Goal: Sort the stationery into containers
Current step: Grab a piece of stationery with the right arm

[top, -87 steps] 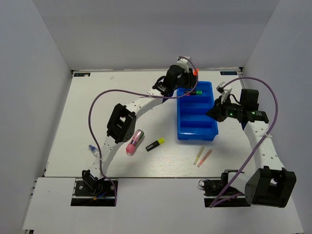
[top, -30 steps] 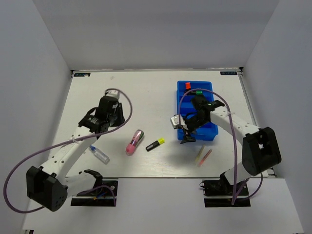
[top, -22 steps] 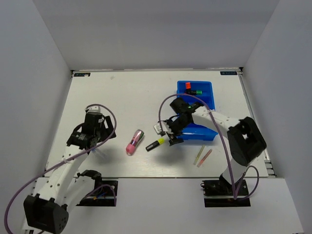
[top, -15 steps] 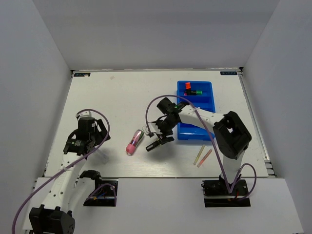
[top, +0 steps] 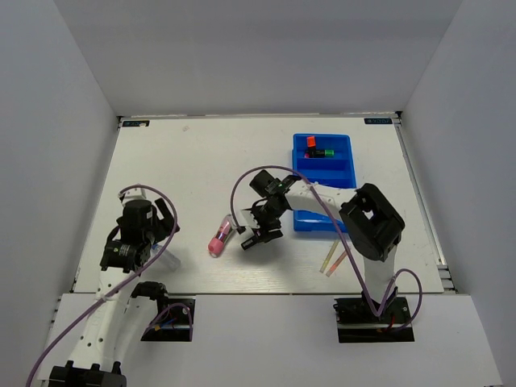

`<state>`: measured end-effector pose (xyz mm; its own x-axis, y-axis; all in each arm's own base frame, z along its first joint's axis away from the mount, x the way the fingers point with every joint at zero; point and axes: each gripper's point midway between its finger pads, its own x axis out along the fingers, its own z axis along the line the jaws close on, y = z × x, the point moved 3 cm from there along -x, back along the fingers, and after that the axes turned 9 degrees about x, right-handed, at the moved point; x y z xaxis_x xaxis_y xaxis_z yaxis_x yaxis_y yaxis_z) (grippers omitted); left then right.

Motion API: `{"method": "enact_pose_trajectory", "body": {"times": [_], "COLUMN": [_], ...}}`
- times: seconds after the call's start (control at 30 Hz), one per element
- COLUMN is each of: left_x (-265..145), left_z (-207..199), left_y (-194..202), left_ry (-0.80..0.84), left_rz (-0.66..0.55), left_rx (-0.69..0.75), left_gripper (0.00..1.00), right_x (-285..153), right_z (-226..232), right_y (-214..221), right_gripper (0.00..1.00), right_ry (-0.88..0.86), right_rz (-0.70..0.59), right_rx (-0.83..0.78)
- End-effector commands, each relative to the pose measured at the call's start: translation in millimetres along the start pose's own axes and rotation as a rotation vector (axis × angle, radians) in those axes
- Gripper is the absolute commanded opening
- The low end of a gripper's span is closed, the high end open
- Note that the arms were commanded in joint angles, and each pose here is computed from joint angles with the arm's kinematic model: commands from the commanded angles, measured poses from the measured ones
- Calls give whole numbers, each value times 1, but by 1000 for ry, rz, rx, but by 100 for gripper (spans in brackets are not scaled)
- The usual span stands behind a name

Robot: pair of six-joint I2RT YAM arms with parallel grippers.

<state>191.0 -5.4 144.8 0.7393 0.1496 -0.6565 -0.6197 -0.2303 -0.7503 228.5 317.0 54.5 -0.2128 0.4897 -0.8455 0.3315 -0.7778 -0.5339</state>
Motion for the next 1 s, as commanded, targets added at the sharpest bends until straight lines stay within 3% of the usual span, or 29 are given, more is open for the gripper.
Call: {"method": "enact_pose_trajectory", "body": {"times": [0.0,0.43,0.7,0.97], "left_x": [0,-4,-7,-8], "left_z": [4,14,18,20], "left_y": [-2,-5,-6,-6], "left_ry": [-25,-78,-97,-107], "left_rz": [-22,-62,-82,-84], "left_rx": [-15,-25,-30,-28], "left_gripper": [94,96,97,97], "right_x": [7,28,37,43], "right_z": [-4,10,35,49], "right_y": [4,13,31,48], "right_gripper": [68,57,46,42], "right_ry": [44,73,-35,-120], "right_rz": [28,88,167,240], "right_rx": [19,33,53,86]}}
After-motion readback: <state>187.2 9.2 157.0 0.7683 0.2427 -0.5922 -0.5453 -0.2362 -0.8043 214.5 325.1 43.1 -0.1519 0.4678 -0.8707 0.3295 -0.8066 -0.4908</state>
